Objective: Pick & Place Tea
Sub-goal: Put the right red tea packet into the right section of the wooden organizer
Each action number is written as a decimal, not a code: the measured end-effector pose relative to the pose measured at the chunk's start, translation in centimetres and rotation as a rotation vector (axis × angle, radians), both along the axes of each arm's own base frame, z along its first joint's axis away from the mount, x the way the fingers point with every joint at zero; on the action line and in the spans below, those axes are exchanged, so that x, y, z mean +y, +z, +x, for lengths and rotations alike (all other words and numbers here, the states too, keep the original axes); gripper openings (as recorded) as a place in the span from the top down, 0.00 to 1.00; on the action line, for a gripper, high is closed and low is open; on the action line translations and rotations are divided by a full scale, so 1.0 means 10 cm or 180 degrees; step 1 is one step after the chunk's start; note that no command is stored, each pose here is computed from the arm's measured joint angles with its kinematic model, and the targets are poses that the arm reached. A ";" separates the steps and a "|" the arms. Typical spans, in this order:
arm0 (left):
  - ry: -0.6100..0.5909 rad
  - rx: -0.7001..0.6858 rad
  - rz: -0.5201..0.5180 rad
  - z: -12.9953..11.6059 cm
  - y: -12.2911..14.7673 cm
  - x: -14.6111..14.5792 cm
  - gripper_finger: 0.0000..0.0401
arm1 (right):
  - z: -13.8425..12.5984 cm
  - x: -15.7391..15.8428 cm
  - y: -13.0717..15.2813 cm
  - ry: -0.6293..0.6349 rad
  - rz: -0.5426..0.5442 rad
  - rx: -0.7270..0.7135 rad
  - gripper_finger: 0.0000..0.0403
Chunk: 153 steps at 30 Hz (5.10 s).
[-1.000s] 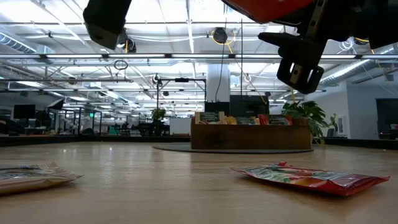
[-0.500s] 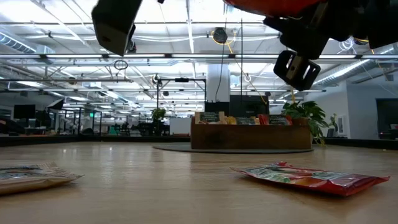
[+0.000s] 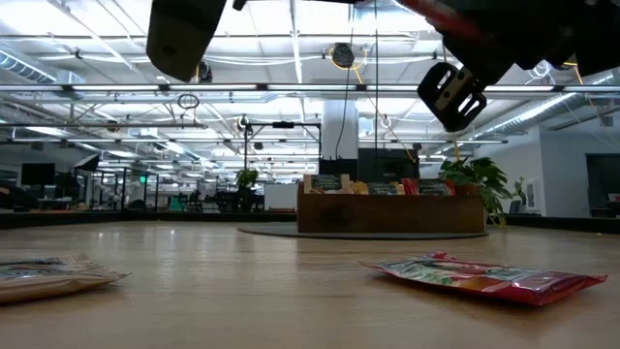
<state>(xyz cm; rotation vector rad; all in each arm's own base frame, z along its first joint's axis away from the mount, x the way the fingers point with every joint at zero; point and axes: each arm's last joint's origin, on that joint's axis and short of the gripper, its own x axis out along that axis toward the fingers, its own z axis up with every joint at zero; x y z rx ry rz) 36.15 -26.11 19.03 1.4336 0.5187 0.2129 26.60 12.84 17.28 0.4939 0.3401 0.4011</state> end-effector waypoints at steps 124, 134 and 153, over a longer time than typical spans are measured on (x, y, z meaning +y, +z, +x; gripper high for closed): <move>0.0069 0.0132 -0.3934 0.36 0.39 0.96 0.99 | -0.18 0.23 0.15 -0.0466 -0.1492 0.0291 0.98; 0.0005 0.0433 -0.3737 0.09 0.61 0.87 0.73 | -0.26 0.13 0.17 -0.0424 -0.1571 0.0591 1.00; -0.0792 0.0937 -0.4005 -0.96 -0.18 0.59 0.96 | -0.64 -1.06 0.84 -0.1179 -0.1909 0.1712 1.00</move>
